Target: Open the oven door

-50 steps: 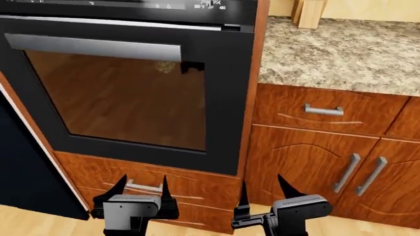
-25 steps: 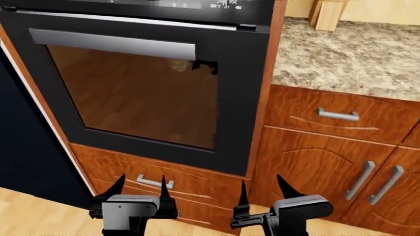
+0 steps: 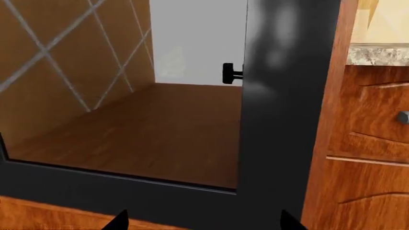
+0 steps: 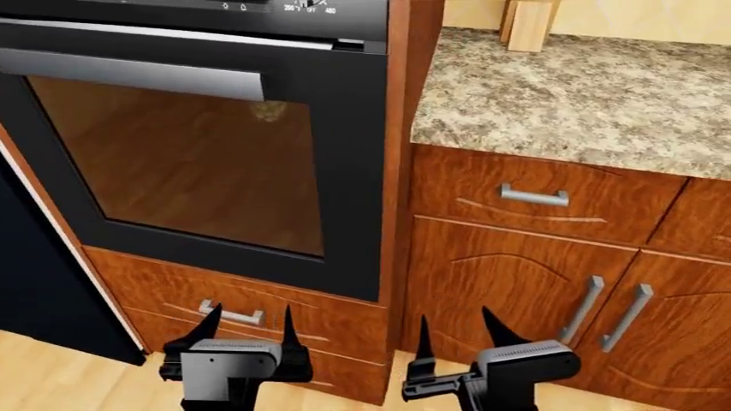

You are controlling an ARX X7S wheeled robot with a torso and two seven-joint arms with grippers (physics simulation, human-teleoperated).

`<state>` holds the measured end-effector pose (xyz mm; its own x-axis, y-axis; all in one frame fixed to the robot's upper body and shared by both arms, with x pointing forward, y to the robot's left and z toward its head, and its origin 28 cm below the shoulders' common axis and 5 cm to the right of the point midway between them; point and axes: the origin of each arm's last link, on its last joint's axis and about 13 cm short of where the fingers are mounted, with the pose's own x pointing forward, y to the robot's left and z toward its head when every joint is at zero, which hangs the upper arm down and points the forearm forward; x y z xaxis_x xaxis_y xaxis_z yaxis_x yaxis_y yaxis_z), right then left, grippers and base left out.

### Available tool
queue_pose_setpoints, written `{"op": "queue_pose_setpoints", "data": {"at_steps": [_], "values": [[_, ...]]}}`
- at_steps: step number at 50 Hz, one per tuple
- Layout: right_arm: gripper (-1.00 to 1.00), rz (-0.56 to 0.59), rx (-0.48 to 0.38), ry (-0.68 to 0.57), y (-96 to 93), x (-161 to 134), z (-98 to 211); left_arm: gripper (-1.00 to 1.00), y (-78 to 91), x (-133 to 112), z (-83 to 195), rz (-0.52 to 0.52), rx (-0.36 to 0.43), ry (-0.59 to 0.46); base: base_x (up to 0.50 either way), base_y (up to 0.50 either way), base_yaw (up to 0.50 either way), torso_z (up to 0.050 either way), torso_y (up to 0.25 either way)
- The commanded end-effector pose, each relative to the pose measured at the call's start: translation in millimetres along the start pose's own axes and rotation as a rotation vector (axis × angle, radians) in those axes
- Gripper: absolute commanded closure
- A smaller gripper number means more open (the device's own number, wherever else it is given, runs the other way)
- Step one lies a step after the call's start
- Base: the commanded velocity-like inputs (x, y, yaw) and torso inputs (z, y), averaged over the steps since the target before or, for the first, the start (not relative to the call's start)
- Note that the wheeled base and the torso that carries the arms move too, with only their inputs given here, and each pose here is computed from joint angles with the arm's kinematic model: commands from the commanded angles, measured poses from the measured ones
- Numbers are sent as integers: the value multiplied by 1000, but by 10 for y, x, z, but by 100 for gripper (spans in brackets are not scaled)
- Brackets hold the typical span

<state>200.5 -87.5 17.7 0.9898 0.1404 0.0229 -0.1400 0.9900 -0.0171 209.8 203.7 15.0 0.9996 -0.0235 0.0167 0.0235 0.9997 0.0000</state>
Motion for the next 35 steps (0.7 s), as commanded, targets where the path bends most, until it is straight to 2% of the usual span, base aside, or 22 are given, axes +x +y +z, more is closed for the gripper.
{"op": "queue_pose_setpoints", "data": {"at_steps": [1, 4, 7, 8, 10, 12, 14, 17, 19, 22, 24, 26, 30, 35], "values": [[-100, 13, -10, -2, 18, -14, -8, -100, 15, 3, 8, 9, -4, 3, 0, 0, 0, 0, 0], [-100, 12, -13, -1, 18, -18, -9, -100, 48, 27, 70, 38, -29, 1, 0, 0, 0, 0, 0], [-100, 14, -22, -6, 11, -17, 8, -100, 194, 28, 242, 77, -130, 28, 0, 0, 0, 0, 0], [-100, 15, -22, -6, 9, -17, 13, -100, 276, 15, 294, 89, -125, 28, 0, 0, 0, 0, 0], [-100, 23, -22, -7, 12, -21, 19, -100, 532, 16, 388, 134, 124, -43, 0, 0, 0, 0, 0], [-100, 31, -16, -13, 18, -17, 39, -100, 825, 63, 567, 191, 482, -153, 0, 0, 0, 0, 0], [-100, 38, -11, -17, 21, -17, 54, -100, 1046, 115, 794, 242, 859, -273, 0, 0, 0, 0, 0], [-100, 42, -6, -23, 14, -17, 73, -100, 1272, 206, 1248, 274, 1388, -499, 0, 0, 0, 0, 0], [-100, 39, -4, -27, 10, -17, 88, -100, 1338, 257, 1531, 276, 1646, -638, 0, 0, 0, 0, 5], [-100, 37, 1, -28, 12, -21, 100, -100, 1367, 317, 1918, 258, 1883, -810, 0, 0, 0, 0, 0], [-100, 35, 2, -28, 11, -21, 101, -100, 1368, 353, 2109, 239, 1969, -882, 0, 0, 0, 0, 0], [-100, 32, 2, -29, 9, -22, 105, -100, 1367, 391, 2267, 231, 2023, -931, 0, 0, 0, 0, 0], [-100, 29, 3, -28, 8, -22, 104, -100, 1355, 457, 2499, 237, 2059, -988, 0, 0, 0, 0, 0], [-100, 26, 5, -29, 6, -19, 106, -100, 1320, 488, 2624, 248, 2073, -1030, 0, 0, 0, 0, 0]]}}
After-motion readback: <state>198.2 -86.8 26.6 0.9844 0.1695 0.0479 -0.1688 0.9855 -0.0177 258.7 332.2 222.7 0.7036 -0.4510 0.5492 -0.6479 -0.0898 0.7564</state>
